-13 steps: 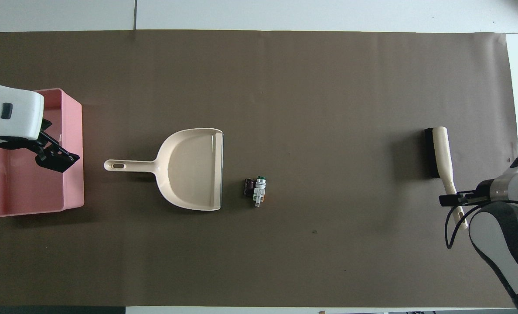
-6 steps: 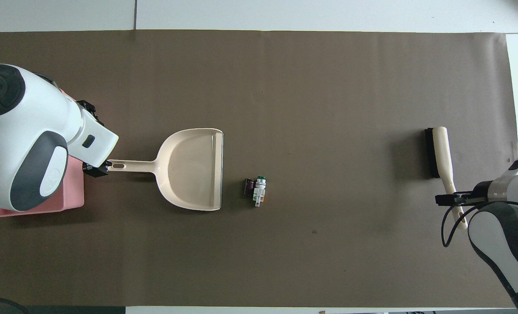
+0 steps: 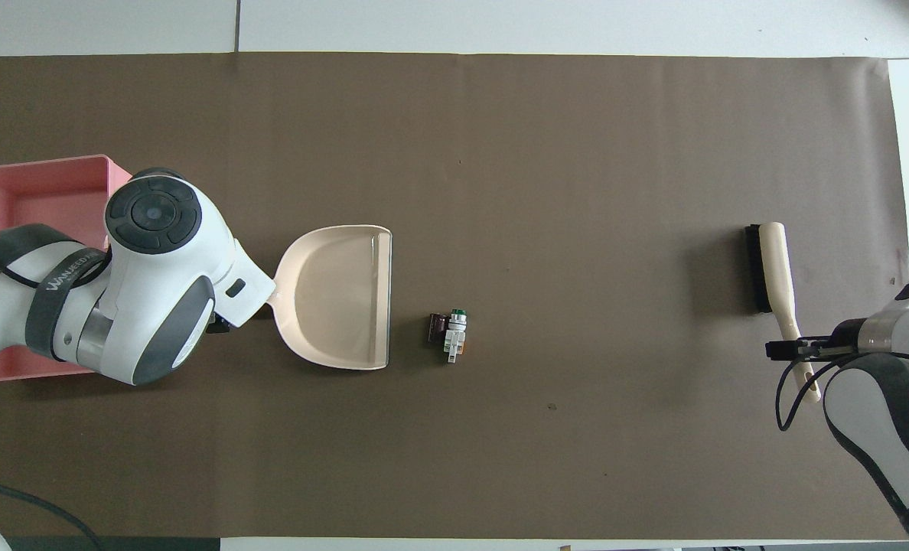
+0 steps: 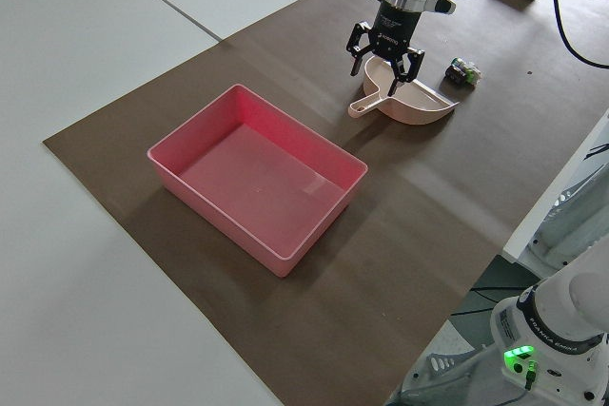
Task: Clean e-waste and dump in bin
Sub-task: 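Drag the dustpan with the left gripper toward the electronic part, then grasp the cream brush handle with the right gripper and lift it, then move the brush with the right gripper behind the electronic part, then sweep the electronic part into the dustpan with the right gripper's brush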
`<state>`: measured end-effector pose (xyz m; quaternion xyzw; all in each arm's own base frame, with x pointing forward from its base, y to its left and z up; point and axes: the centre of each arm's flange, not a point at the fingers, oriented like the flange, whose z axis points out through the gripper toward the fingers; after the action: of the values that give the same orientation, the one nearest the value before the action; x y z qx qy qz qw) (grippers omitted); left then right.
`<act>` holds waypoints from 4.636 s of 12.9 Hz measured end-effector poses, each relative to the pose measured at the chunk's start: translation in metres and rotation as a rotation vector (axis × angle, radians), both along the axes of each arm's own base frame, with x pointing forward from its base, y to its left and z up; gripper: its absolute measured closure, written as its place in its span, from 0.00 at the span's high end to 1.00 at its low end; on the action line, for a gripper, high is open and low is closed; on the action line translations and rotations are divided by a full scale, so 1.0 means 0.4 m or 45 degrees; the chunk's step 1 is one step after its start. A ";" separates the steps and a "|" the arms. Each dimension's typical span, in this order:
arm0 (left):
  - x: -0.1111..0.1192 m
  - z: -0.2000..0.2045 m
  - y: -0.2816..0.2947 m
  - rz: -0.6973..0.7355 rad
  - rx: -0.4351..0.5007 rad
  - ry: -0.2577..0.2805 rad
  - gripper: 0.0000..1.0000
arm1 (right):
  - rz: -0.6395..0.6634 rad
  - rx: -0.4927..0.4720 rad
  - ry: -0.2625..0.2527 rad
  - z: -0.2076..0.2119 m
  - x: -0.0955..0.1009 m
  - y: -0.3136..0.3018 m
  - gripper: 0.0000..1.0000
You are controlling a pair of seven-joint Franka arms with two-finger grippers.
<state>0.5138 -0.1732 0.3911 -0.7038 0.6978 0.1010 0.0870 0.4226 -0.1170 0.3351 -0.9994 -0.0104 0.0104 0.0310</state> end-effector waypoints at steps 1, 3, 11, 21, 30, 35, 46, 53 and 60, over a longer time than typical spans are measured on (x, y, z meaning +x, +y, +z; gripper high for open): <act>-0.008 -0.016 -0.004 0.001 0.001 -0.002 0.95 | -0.001 0.000 0.001 -0.003 0.000 -0.001 0.80; -0.021 -0.039 -0.022 0.006 -0.004 -0.012 0.95 | -0.001 0.000 0.003 -0.004 0.000 -0.001 0.64; -0.056 -0.110 -0.047 0.018 0.011 -0.008 0.93 | -0.025 0.022 0.021 0.014 0.010 0.000 0.26; -0.057 -0.108 -0.067 0.004 0.012 -0.013 0.35 | -0.125 0.002 0.207 0.241 0.084 0.342 0.26; -0.031 -0.036 -0.060 -0.169 0.113 -0.022 0.33 | -0.295 -0.122 0.197 0.187 -0.093 0.856 0.26; -0.035 -0.030 -0.066 -0.213 0.182 -0.019 0.33 | -0.176 -0.119 0.138 0.082 -0.193 1.068 0.26; -0.104 -0.117 -0.202 -0.178 0.218 -0.007 0.33 | -0.156 0.096 0.161 0.028 -0.231 1.245 0.26; -0.109 -0.129 -0.197 -0.173 0.225 0.004 0.33 | -0.283 0.510 0.190 0.017 -0.162 1.441 0.26; -0.108 -0.131 -0.196 -0.185 0.214 -0.002 0.33 | -0.249 0.498 0.282 0.120 -0.139 1.425 0.26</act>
<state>0.4707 -0.2517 0.3386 -0.6417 0.7359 0.1521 0.1535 0.3669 0.4531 0.3829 -0.9634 0.0882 0.1145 0.2257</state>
